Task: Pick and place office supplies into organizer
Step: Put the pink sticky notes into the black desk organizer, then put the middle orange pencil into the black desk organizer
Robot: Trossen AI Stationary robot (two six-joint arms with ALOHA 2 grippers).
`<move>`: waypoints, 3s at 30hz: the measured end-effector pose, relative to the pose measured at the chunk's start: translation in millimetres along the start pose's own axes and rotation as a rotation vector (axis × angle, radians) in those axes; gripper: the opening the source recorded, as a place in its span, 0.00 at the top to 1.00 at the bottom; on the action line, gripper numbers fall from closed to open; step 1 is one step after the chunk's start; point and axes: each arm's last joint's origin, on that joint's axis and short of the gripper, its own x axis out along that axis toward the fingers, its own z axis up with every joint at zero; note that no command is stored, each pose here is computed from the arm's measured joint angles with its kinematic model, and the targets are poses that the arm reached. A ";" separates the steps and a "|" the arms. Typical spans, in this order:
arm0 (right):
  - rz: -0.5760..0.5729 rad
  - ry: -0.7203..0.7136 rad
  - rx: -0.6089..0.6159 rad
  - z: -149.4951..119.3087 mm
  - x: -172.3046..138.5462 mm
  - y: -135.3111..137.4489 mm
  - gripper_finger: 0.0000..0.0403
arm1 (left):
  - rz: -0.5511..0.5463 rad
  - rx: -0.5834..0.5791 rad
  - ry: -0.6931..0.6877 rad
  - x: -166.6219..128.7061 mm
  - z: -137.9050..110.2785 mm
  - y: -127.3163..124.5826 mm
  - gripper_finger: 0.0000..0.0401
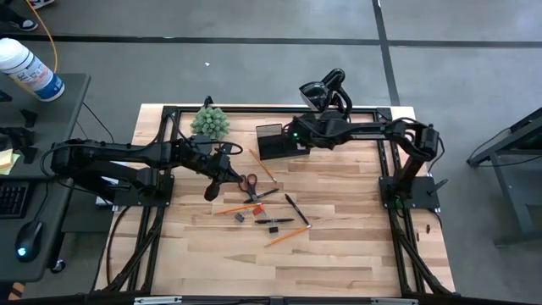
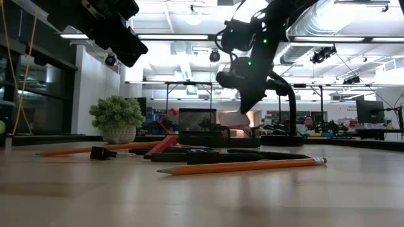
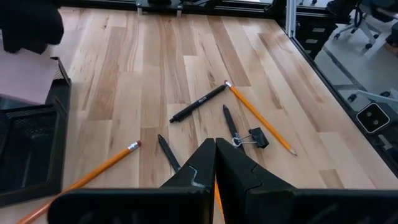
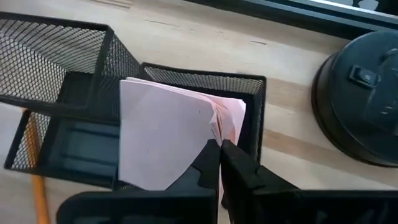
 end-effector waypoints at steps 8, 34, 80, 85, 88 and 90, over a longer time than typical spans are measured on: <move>-0.027 0.020 -0.098 -4.6 10.7 0.9 1.00 | 0.000 -0.023 0.000 0.0 0.0 0.0 1.00; -0.025 0.034 -0.129 -5.5 10.6 0.6 0.73 | -0.001 -0.024 0.000 0.0 0.0 0.0 1.00; 0.210 0.211 -0.389 -123.3 -141.0 84.9 0.77 | 0.102 0.104 0.016 -0.2 -0.7 2.9 1.00; 0.333 0.194 -0.476 -116.9 -139.6 94.9 0.77 | 0.102 0.013 0.011 -0.2 -0.7 2.9 1.00; 0.418 0.247 -0.477 -111.0 -137.1 99.4 0.77 | 0.096 -0.060 0.007 -0.1 -0.6 2.8 1.00; 0.459 0.278 -0.461 -107.7 -135.8 101.4 0.77 | 0.080 -0.138 0.003 -0.1 -0.6 2.3 1.00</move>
